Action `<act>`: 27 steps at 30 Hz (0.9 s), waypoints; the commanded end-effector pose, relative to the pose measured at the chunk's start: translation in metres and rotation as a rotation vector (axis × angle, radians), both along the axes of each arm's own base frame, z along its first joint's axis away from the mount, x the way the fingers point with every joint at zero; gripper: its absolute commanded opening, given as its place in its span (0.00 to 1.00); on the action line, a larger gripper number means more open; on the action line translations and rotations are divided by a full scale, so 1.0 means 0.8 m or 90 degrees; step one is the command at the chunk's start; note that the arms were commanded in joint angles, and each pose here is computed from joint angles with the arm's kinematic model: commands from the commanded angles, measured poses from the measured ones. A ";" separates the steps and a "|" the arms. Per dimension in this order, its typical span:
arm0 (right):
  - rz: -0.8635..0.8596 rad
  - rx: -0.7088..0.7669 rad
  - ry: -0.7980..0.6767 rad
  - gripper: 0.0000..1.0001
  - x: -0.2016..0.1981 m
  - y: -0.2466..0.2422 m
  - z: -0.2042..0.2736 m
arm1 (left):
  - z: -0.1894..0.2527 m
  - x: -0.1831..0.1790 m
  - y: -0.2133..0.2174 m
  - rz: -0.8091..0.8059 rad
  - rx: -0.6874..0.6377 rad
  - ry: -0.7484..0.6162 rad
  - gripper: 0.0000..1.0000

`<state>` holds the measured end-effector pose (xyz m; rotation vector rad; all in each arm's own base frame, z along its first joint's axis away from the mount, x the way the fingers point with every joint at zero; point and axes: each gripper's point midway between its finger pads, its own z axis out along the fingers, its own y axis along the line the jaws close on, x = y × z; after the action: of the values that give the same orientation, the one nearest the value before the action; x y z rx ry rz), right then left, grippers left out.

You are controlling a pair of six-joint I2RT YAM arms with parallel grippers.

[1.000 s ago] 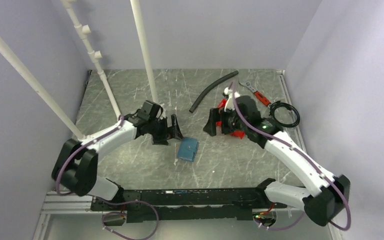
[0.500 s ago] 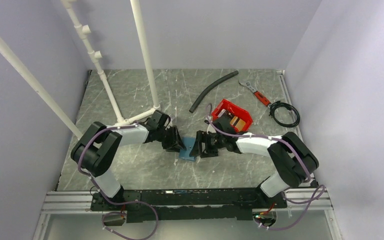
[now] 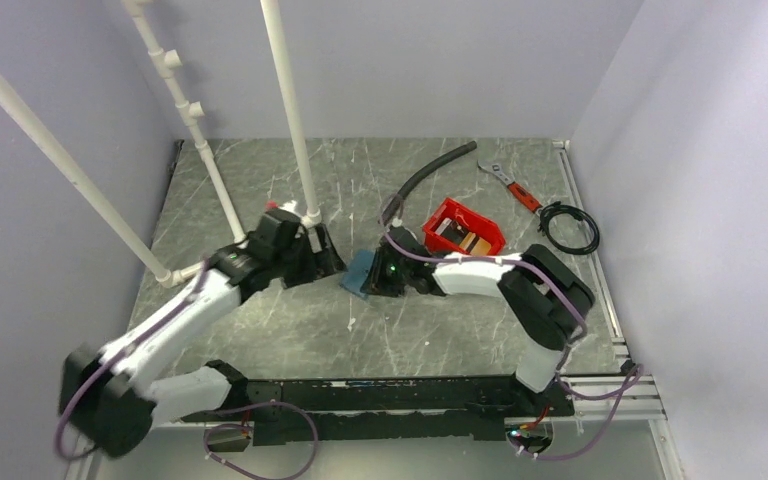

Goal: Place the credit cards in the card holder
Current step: Move the card holder to the center of the board.

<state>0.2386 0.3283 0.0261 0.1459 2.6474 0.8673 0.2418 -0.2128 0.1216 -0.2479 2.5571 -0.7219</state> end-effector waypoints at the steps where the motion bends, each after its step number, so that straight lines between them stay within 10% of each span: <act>1: -0.101 -0.181 -0.057 0.29 0.072 -0.043 -0.050 | 0.093 -0.025 0.079 0.071 0.082 -0.122 0.90; 16: 0.007 -0.074 -0.218 0.36 0.359 0.079 -0.024 | 0.190 -0.103 0.136 0.086 0.045 -0.206 0.94; 27: 0.068 -0.144 -0.385 0.82 0.293 0.000 0.267 | 0.332 -0.096 0.162 0.088 0.053 -0.403 0.97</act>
<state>0.5106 0.3731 0.0730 -0.1531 2.3800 0.6168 0.1591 -0.1004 0.3376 -0.1769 2.0966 -0.5994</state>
